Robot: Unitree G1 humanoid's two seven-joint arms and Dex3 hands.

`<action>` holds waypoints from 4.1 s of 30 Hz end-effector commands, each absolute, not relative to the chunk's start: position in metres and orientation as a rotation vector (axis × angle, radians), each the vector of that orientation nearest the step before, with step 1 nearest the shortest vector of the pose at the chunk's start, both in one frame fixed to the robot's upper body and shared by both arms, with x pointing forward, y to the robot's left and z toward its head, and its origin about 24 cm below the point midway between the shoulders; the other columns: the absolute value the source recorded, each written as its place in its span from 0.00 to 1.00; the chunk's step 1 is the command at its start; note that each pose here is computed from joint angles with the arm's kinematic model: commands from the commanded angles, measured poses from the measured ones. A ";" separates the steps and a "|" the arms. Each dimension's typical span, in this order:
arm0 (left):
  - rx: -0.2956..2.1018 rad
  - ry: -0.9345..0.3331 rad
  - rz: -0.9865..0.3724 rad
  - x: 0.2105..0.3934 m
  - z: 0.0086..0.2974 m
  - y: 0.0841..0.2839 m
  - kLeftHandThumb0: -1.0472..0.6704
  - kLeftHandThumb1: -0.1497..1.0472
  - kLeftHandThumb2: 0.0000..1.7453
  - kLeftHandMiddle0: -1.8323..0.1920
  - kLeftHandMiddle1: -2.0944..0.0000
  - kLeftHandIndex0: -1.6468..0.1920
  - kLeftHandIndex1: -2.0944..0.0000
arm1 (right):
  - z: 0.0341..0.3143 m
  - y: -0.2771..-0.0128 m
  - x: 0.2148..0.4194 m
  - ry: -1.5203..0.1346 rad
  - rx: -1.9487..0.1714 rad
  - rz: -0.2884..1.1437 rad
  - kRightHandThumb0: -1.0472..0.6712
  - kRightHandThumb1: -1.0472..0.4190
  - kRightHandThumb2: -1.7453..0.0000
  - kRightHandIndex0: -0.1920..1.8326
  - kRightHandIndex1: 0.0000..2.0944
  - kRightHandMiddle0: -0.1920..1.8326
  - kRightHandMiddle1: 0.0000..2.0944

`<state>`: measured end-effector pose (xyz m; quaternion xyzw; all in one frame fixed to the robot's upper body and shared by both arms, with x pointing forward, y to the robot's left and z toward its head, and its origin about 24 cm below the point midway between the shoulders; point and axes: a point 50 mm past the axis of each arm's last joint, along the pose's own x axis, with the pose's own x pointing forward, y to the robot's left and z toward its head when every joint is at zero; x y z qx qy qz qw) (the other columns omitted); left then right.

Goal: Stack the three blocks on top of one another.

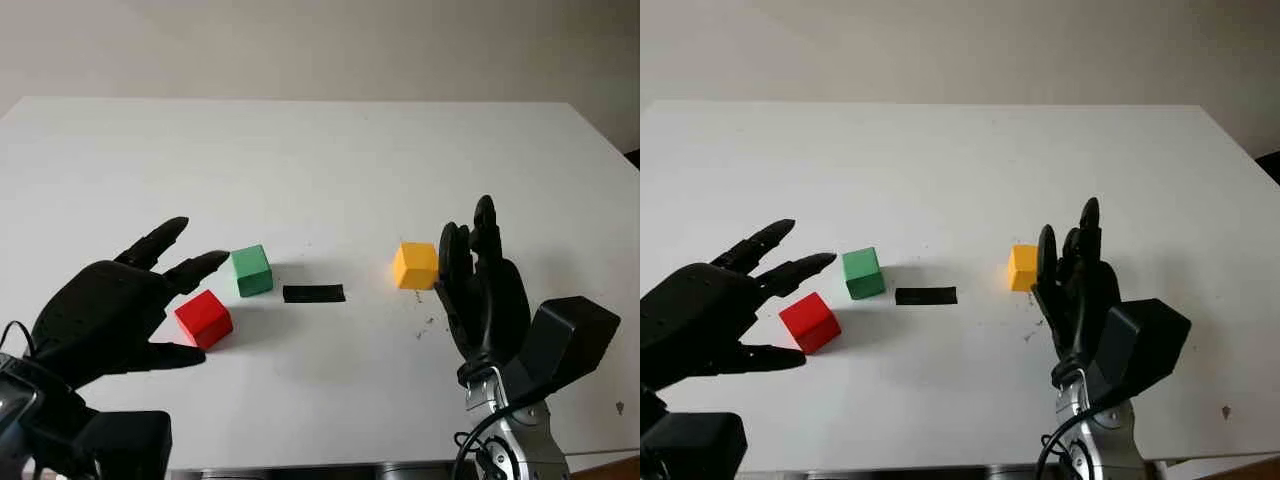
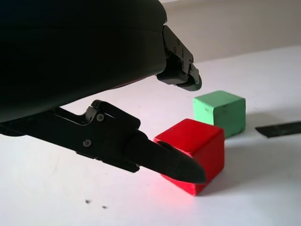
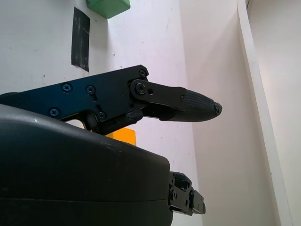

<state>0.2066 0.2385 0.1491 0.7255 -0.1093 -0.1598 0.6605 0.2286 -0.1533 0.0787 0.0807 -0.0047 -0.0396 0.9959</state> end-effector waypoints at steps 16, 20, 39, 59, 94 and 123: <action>1.654 -0.579 -0.552 0.230 0.154 0.246 0.42 0.93 0.04 0.91 0.97 0.62 0.93 | 0.084 -0.155 0.226 -0.029 0.158 -0.079 0.25 0.00 0.69 0.00 0.00 0.00 0.00; 1.669 -0.548 -0.608 0.233 0.151 0.247 0.41 0.91 0.03 0.93 0.98 0.64 0.95 | 0.083 -0.155 0.226 -0.028 0.159 -0.075 0.25 0.00 0.69 0.00 0.00 0.00 0.00; 1.731 -0.509 -0.666 0.238 0.150 0.241 0.38 0.86 0.03 0.96 0.97 0.63 0.96 | 0.084 -0.157 0.225 -0.041 0.151 -0.071 0.26 0.00 0.69 0.00 0.00 0.00 0.00; 1.765 -0.493 -0.643 0.242 0.138 0.244 0.32 0.88 0.03 0.95 0.97 0.62 0.96 | 0.084 -0.159 0.223 -0.037 0.164 -0.075 0.26 0.00 0.69 0.00 0.00 0.00 0.00; 1.807 -0.489 -0.598 0.242 0.139 0.235 0.36 0.99 0.03 0.81 0.96 0.80 0.37 | 0.084 -0.160 0.222 -0.040 0.149 -0.075 0.26 0.00 0.71 0.00 0.00 0.00 0.00; 1.593 -0.711 -0.773 0.285 0.253 0.183 0.37 0.98 0.03 0.78 0.96 0.83 0.22 | 0.085 -0.151 0.230 -0.020 0.112 -0.090 0.25 0.00 0.74 0.00 0.00 0.01 0.02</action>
